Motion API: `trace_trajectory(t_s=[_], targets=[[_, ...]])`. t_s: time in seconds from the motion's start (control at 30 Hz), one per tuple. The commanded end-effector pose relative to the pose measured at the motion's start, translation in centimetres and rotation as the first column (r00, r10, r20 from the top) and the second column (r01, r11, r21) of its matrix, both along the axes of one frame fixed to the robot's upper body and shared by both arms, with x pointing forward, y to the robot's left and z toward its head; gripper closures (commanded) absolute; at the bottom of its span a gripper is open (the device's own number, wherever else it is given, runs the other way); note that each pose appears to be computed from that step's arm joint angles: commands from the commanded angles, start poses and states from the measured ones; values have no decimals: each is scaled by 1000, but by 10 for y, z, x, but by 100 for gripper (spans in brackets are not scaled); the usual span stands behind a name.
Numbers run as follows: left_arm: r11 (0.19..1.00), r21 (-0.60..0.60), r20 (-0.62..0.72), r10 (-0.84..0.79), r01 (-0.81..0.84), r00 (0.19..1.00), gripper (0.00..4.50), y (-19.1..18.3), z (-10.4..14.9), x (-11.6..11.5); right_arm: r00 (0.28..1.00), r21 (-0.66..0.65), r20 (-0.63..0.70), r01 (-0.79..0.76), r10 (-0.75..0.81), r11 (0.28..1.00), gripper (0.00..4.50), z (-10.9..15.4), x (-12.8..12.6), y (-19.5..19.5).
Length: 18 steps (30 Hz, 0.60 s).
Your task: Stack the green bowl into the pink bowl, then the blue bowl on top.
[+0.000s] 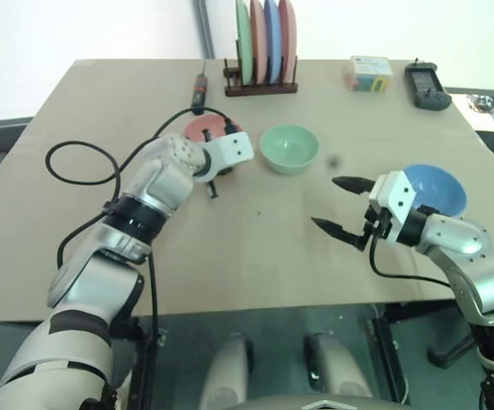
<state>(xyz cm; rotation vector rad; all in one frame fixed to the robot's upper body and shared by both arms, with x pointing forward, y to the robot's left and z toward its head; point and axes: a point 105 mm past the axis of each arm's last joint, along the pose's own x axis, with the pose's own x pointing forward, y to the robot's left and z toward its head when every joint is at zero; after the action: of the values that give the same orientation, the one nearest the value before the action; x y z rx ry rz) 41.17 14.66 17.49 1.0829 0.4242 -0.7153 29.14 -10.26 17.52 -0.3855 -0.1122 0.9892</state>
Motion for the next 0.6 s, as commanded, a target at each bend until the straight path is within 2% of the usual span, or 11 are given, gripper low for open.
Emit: trace_trajectory(t_s=[0.03, 0.13, 0.2, 0.27, 0.43, 0.6], targets=[[985, -52, -28, -163, 162, 986, 438, 0, 19, -41, 998, 0, 61, 13, -13, 1000, 0, 12, -5, -8], [939, -25, -116, -343, 342, 932, 438, 8, 15, -99, 998, -17, 48, 42, -41, 999, 0, 8, -6, -20], [905, -3, -148, -422, 426, 895, 438, 6, 13, -122, 997, -22, 42, 61, -60, 998, 0, 6, -7, -27], [889, -33, -147, -456, 456, 878, 438, -5, 11, -128, 996, -26, 40, 77, -76, 997, 0, 4, -7, -31], [854, -98, -118, -520, 511, 846, 438, -38, 2, -121, 996, -30, 31, 89, -88, 996, 0, 2, -10, -35], [818, -100, -133, -575, 566, 807, 272, -55, -4, -116, 994, -39, 36, 104, -102, 994, 0, 2, -12, -37]])
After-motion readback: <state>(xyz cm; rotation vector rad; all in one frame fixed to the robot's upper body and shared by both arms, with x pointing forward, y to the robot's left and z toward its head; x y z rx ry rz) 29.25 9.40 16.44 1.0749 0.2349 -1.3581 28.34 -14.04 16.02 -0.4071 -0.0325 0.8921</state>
